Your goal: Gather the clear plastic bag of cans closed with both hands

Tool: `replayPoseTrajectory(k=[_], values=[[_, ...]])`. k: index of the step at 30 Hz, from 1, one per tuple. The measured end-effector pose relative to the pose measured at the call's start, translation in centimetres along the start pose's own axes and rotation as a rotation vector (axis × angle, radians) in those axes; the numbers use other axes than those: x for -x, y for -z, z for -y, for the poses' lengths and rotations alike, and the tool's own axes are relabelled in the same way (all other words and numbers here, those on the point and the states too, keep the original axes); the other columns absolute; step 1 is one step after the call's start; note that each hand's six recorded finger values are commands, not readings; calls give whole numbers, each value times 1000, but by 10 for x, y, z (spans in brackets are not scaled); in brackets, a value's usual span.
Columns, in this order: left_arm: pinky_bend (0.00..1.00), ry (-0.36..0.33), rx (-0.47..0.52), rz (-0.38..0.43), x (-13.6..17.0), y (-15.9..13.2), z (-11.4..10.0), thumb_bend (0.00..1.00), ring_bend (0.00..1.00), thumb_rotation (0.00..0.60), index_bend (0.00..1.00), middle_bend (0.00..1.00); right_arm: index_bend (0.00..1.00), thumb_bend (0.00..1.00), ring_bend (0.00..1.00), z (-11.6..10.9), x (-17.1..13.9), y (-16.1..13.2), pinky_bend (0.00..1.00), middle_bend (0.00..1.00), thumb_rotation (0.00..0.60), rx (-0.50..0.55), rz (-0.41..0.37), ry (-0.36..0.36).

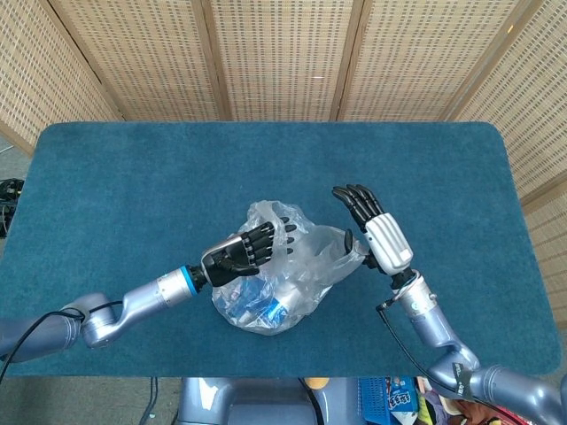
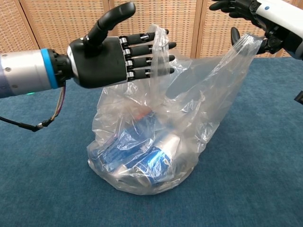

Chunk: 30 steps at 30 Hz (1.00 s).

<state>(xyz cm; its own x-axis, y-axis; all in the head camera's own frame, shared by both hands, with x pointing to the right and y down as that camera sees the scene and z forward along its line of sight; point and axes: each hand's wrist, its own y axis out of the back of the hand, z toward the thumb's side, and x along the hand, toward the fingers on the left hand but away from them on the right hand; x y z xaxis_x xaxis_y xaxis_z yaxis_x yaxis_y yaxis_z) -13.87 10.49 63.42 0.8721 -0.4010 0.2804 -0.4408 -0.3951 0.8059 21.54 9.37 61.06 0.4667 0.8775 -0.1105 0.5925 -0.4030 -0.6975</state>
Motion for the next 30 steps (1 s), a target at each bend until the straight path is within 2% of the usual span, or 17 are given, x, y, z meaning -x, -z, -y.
replayPoseTrajectory(k=[5, 8, 11, 13, 16, 19, 22, 27, 29, 30], values=[[0, -48, 37, 15, -16, 0, -1, 63, 0, 600, 0, 0, 0, 838, 0, -2, -1, 1, 0, 114, 600, 0, 0, 1], [0, -41, 38, 9, -26, 1, 4, 61, 0, 600, 1, 0, 0, 837, 0, -3, -1, 0, 0, 115, 600, -1, -3, 2], [1, -31, 29, -1, -30, 1, 7, 66, 6, 600, 44, 11, 0, 838, 0, -4, 0, -2, 0, 115, 600, -3, -9, 2], [30, -26, 18, -8, -31, 2, 7, 83, 52, 600, 95, 79, 0, 837, 0, -6, 0, -3, 0, 115, 600, -6, -12, 4], [142, -17, 4, -19, -30, 2, 8, 162, 195, 600, 238, 270, 0, 838, 0, -7, 1, -3, 0, 115, 600, -9, -10, 6], [243, -6, -7, -28, -26, 2, 6, 315, 332, 600, 422, 450, 0, 839, 0, -8, 1, -2, 0, 115, 600, -12, -6, 7], [311, 12, -21, -31, -19, -1, 5, 426, 412, 600, 528, 544, 0, 839, 0, -11, 1, 0, 0, 115, 600, -18, -2, 10], [447, 54, -36, -11, 1, -10, -2, 470, 521, 600, 659, 671, 0, 839, 0, -11, 1, 4, 0, 115, 600, -15, 11, 13], [435, 74, -53, -2, 15, -15, -7, 457, 486, 600, 623, 635, 0, 838, 0, -10, 0, 4, 0, 115, 600, -15, 12, 11], [369, 80, -67, 0, 22, -17, -10, 427, 401, 600, 521, 539, 0, 839, 0, -10, 0, 4, 0, 116, 600, -15, 12, 10]])
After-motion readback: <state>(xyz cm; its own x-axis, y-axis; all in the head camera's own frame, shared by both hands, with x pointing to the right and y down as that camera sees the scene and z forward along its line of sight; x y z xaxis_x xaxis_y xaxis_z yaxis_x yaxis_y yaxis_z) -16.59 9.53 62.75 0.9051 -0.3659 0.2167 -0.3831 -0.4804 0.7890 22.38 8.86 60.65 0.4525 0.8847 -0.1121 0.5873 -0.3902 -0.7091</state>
